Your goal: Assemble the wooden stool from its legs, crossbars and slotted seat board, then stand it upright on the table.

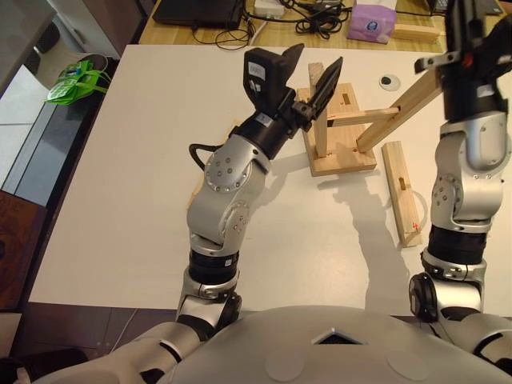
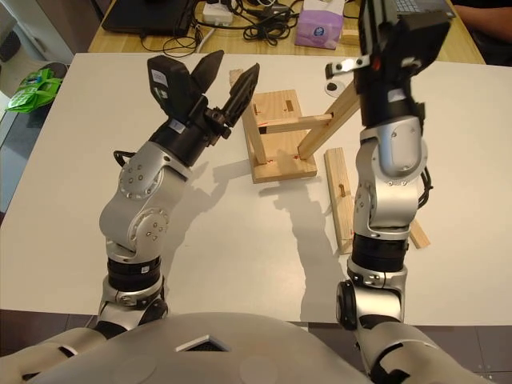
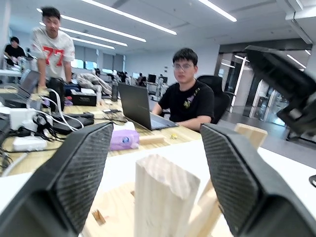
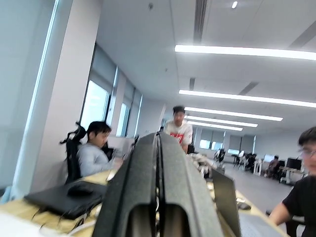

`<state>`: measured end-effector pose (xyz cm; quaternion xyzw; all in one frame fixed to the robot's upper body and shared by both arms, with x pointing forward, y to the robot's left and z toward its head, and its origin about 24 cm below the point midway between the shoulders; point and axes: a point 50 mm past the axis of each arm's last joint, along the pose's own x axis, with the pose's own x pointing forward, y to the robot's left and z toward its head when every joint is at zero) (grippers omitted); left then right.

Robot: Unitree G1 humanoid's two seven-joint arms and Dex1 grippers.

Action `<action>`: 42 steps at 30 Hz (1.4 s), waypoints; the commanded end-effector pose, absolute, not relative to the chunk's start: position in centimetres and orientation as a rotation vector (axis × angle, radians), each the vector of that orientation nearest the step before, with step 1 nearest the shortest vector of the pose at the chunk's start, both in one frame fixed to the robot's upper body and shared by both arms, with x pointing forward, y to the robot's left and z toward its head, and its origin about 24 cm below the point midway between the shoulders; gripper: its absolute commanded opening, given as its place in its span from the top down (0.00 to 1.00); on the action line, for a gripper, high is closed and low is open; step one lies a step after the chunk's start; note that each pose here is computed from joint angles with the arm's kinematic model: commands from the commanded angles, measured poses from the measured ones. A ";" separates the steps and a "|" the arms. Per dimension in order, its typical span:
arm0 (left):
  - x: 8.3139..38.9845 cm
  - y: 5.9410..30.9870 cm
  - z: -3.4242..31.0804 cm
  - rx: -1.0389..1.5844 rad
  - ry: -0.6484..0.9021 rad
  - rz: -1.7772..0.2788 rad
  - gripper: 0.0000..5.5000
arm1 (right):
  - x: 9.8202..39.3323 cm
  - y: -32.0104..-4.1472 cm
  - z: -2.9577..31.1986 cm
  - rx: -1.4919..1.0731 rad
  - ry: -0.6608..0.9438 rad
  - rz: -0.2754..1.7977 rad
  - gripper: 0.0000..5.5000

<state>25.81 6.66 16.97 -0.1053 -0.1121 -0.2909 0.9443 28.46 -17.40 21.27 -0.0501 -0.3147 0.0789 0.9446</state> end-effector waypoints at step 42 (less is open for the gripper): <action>27.6 10.1 16.9 -0.269 -0.274 -0.322 0.41 | 28.8 -31.2 10.0 -0.388 -0.082 -0.233 1.00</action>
